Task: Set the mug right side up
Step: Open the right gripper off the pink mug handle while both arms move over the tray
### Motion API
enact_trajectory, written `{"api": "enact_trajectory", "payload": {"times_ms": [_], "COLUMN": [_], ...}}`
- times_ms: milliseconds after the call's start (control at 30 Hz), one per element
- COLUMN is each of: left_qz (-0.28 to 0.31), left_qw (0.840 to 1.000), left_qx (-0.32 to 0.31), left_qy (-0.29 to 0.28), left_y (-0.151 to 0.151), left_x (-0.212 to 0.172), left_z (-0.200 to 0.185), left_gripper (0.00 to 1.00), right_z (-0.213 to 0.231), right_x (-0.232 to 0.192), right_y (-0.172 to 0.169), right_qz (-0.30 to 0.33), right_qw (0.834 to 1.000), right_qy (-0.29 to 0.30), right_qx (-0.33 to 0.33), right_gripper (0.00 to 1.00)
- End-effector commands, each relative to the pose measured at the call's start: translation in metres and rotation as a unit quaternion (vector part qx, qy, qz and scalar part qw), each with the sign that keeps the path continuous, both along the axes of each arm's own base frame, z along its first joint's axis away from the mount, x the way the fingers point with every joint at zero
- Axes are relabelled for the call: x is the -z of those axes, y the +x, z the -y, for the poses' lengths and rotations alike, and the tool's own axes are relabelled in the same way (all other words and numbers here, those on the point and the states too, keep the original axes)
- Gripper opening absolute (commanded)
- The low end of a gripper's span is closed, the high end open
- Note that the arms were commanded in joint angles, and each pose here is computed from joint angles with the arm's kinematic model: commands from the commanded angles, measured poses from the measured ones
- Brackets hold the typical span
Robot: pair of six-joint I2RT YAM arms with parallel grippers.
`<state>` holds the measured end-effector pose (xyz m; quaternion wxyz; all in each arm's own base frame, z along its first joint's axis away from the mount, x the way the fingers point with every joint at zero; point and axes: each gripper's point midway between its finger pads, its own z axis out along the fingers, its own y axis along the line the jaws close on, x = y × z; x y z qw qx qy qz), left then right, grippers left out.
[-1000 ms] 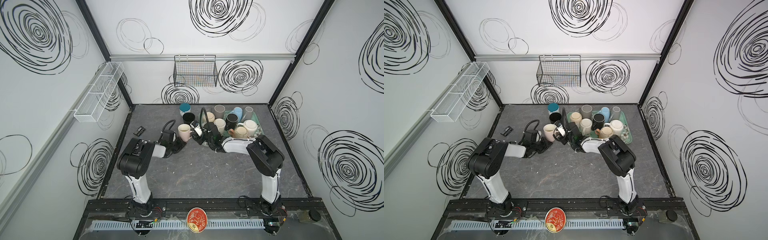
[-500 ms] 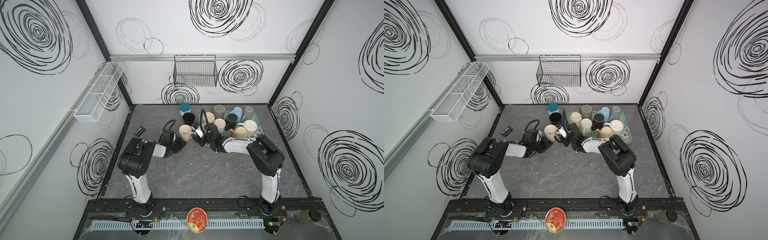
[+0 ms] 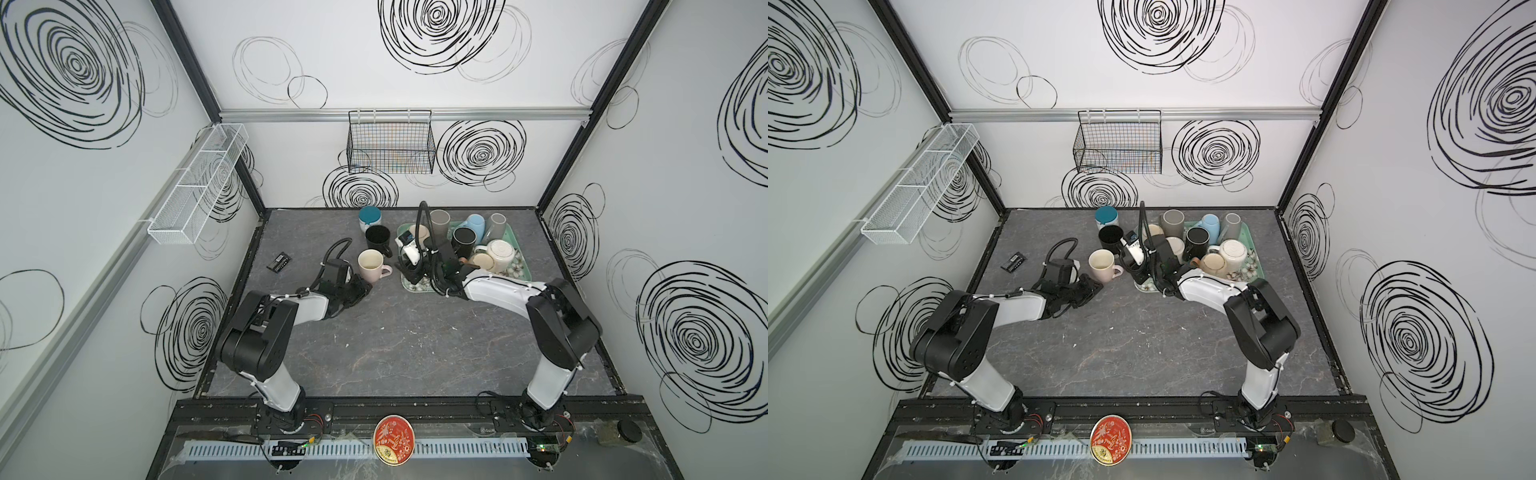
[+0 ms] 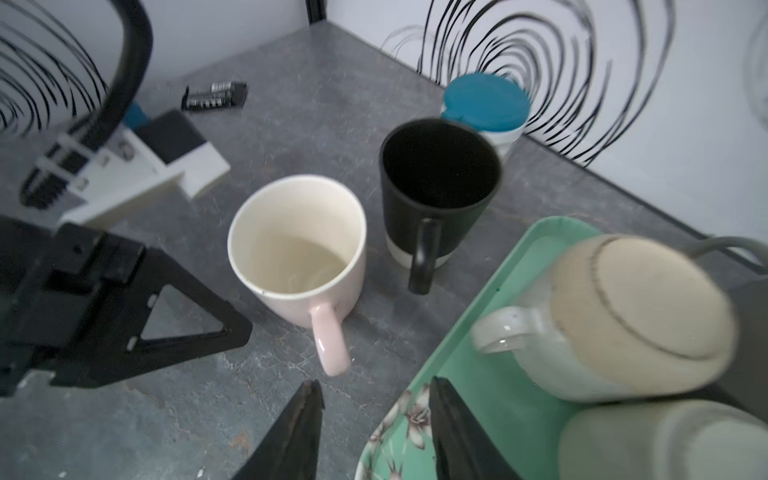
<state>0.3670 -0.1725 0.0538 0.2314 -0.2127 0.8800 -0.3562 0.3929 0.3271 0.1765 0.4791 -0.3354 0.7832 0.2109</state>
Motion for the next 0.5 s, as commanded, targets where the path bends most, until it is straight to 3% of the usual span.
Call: {"api": "enact_trajectory", "payload": {"times_ms": [0, 100, 233, 467], "left_qz": [0.002, 0.012, 0.039, 0.104], "left_qw": [0.999, 0.997, 0.99, 0.956], "left_qx": [0.006, 0.02, 0.051, 0.147], "left_qy": [0.041, 0.075, 0.127, 0.232], "left_y": [-0.012, -0.021, -0.028, -0.015], "left_x": [-0.01, -0.026, -0.052, -0.087], "left_z": [-0.004, -0.002, 0.016, 0.092], "left_gripper": [0.23, 0.26, 0.3, 0.43], "right_z": [0.037, 0.083, 0.158, 0.253], "right_x": [-0.035, -0.049, -0.055, -0.032], "right_y": [0.005, 0.016, 0.028, 0.026], "right_qz": [-0.032, -0.06, -0.106, -0.177], "right_qw": [0.997, 0.987, 0.962, 0.92], "right_qy": [0.037, 0.057, 0.073, 0.091], "right_qx": [0.063, 0.139, 0.242, 0.337], "right_gripper": [0.49, 0.5, 0.52, 0.54]}}
